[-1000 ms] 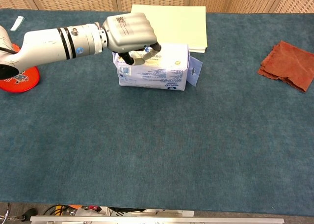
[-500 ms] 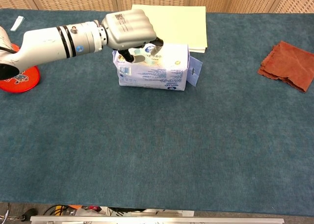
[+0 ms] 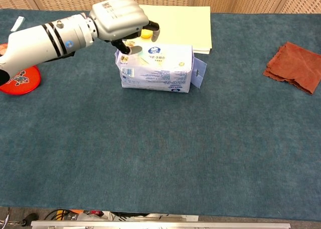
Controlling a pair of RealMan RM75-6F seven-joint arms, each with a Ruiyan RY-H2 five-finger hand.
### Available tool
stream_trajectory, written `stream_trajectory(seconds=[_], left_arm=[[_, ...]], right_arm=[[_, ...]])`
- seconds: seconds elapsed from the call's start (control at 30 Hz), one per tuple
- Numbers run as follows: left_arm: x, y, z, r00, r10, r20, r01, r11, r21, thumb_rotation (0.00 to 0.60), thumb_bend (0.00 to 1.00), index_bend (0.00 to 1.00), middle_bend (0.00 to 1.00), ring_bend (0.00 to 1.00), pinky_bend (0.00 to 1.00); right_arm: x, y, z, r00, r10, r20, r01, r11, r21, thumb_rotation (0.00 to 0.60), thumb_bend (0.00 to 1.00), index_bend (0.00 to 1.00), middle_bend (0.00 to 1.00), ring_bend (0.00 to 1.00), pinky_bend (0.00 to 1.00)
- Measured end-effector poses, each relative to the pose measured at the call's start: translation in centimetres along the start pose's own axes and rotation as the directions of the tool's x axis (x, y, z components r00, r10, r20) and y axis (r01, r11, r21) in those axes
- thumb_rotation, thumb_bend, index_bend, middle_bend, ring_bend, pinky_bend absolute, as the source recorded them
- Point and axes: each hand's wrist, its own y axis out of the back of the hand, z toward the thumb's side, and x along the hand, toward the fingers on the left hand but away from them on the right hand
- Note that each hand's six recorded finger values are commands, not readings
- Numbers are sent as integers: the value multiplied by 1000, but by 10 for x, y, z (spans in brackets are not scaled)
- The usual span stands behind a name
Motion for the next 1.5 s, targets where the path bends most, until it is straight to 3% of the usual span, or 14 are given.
stream_trajectory(seconds=[0.27,0.43,0.57,0.63,0.73,0.83,0.97,1.1,1.17,1.3,1.5], left_arm=[[-45,12,-23,986,54,-158,-68,994,-85,600,362,314,708,673,889],[-82,14,-39,960,29,-279,-66,990,-124,600,362,302,613,605,837],[-118,15,-52,919,21,-394,-82,987,-138,600,362,289,563,558,738],[-139,15,-59,890,23,-455,-96,986,-140,600,362,284,535,537,709],[-167,15,-66,849,18,-528,-103,986,-131,600,362,277,509,506,679],[-193,13,-71,813,7,-582,-99,987,-127,600,362,272,505,504,665],[-224,6,-73,769,-18,-639,-88,987,-133,600,362,270,505,504,659],[-255,-7,-68,731,-86,-677,-41,985,-170,600,362,266,504,504,659],[-266,-11,-66,716,-107,-690,-30,983,-184,600,362,266,504,504,659],[-284,-17,-63,689,-134,-712,-36,975,-219,600,362,266,504,509,659],[-297,-22,-59,676,-148,-722,-47,969,-243,600,362,265,504,522,659]], right_arm=[[-18,2,39,987,33,-155,-23,998,64,600,786,400,469,511,523],[-34,-1,74,959,76,-272,-51,994,98,600,790,355,469,519,586],[-46,-4,105,926,108,-361,-65,990,127,600,793,327,491,540,641],[-53,-7,121,908,125,-400,-74,987,139,600,799,327,493,542,655],[-63,-12,142,881,153,-447,-94,984,152,600,857,327,499,549,658],[-74,-17,164,853,174,-492,-106,981,164,600,976,327,555,608,702],[-85,-26,194,815,199,-544,-118,977,179,600,1000,322,745,771,845],[-96,-37,222,778,244,-579,-143,966,215,600,1000,273,922,956,981],[-100,-43,233,764,271,-586,-162,959,233,600,1000,257,986,999,1000],[-110,-58,255,733,343,-587,-231,938,259,600,1000,213,1000,1000,1000],[-124,-81,284,694,433,-576,-331,902,279,556,1000,208,1000,1000,1000]])
